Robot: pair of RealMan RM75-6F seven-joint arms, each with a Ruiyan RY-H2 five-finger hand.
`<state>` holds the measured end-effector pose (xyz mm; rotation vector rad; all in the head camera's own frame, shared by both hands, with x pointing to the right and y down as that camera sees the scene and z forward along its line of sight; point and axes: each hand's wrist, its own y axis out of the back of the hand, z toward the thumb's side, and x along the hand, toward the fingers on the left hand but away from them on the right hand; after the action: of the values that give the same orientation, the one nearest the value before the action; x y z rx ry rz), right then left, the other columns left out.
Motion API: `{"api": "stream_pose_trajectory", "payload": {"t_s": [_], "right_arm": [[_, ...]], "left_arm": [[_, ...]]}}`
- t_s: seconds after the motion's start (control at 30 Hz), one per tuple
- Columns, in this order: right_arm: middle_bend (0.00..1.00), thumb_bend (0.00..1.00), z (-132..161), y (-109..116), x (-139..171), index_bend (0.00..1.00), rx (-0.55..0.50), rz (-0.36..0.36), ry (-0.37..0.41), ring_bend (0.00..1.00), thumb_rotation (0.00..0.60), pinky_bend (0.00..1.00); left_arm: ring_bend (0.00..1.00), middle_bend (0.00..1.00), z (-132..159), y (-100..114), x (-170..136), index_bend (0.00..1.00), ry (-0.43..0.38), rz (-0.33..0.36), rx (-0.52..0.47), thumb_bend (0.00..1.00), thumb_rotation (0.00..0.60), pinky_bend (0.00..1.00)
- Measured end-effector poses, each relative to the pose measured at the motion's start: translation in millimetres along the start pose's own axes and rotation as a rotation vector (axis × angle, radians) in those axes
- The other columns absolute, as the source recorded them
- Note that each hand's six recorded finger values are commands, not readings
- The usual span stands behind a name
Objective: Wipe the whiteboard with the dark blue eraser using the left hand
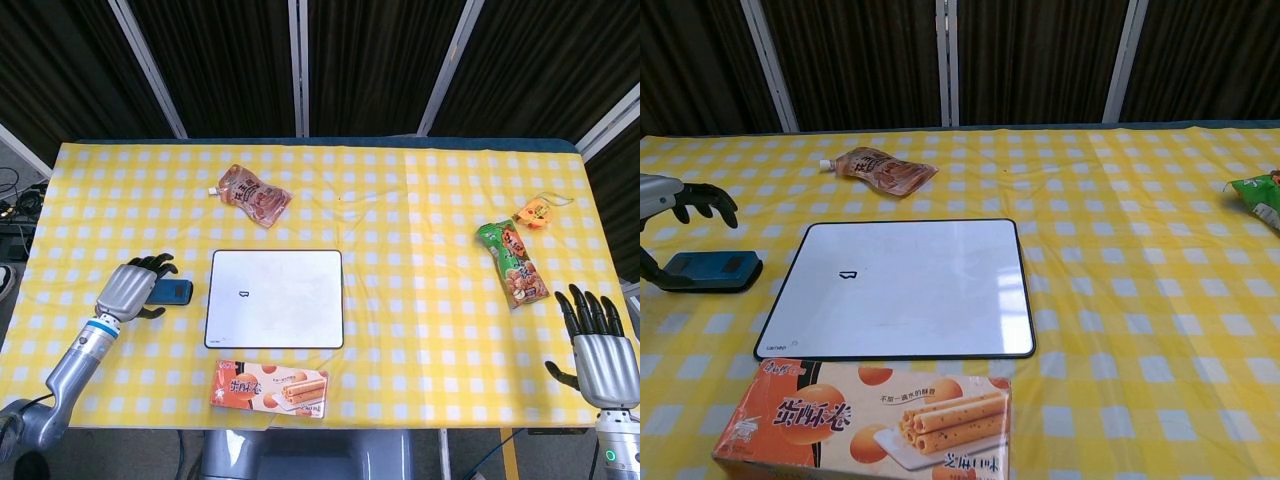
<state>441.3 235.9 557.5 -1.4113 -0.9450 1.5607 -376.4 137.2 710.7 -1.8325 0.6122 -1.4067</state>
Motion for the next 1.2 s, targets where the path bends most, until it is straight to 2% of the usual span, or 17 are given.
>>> {"api": "stream_pose_trajectory", "payload": {"t_s": [0.23,0.37,0.47,0.53,0.7,0.83,0.97,1.1,1.2], "right_arm": [[0.0,0.0,-2.6,-1.1,-1.2,0.0,-0.001,0.002,-0.009,0.0,0.6,0.0],[0.0,0.0,-3.7,-2.0,-2.1,0.0,0.001,0.005,-0.012,0.0,0.6,0.0],[0.0,0.0,-3.8,-3.2,-2.7,0.0,0.002,0.008,-0.013,0.0,0.6,0.0],[0.0,0.0,-3.9,-4.0,-3.0,0.0,0.002,0.011,-0.013,0.0,0.6,0.0],[0.0,0.0,-3.2,-3.8,-3.0,0.0,0.001,0.01,-0.012,0.0,0.6,0.0],[0.0,0.0,-2.7,-3.5,-2.4,0.0,0.001,0.008,-0.011,0.0,0.6,0.0],[0.0,0.0,-2.9,-4.9,-2.6,0.0,0.005,0.014,-0.013,0.0,0.6,0.0],[0.0,0.0,-3.8,-6.9,-3.7,0.0,0.01,0.019,-0.018,0.0,0.6,0.0],[0.0,0.0,-5.7,-8.3,-5.2,0.0,0.014,0.022,-0.027,0.0,0.6,0.0]], "left_arm": [[0.22,0.15,2.0,-13.1,16.1,0.27,0.028,-0.055,-0.018,0.19,0.6,0.33],[0.29,0.16,1.6,-15.0,20.6,0.28,0.038,-0.053,-0.024,0.19,0.6,0.42],[0.35,0.21,1.6,-17.3,22.1,0.33,0.042,-0.057,-0.021,0.19,0.6,0.5],[0.41,0.27,1.9,-18.7,22.5,0.39,0.043,-0.063,-0.028,0.19,0.6,0.54],[0.48,0.35,4.1,-18.3,22.1,0.49,0.041,-0.081,-0.055,0.19,0.6,0.58],[0.49,0.37,8.1,-8.9,20.9,0.52,0.029,-0.056,-0.092,0.19,0.6,0.59],[0.51,0.39,20.8,11.7,20.0,0.54,-0.015,0.006,-0.159,0.19,0.6,0.59],[0.51,0.39,43.6,34.6,25.1,0.55,-0.084,0.061,-0.211,0.19,0.6,0.59],[0.5,0.39,68.3,46.2,36.9,0.56,-0.141,0.074,-0.236,0.19,0.6,0.59]]}}
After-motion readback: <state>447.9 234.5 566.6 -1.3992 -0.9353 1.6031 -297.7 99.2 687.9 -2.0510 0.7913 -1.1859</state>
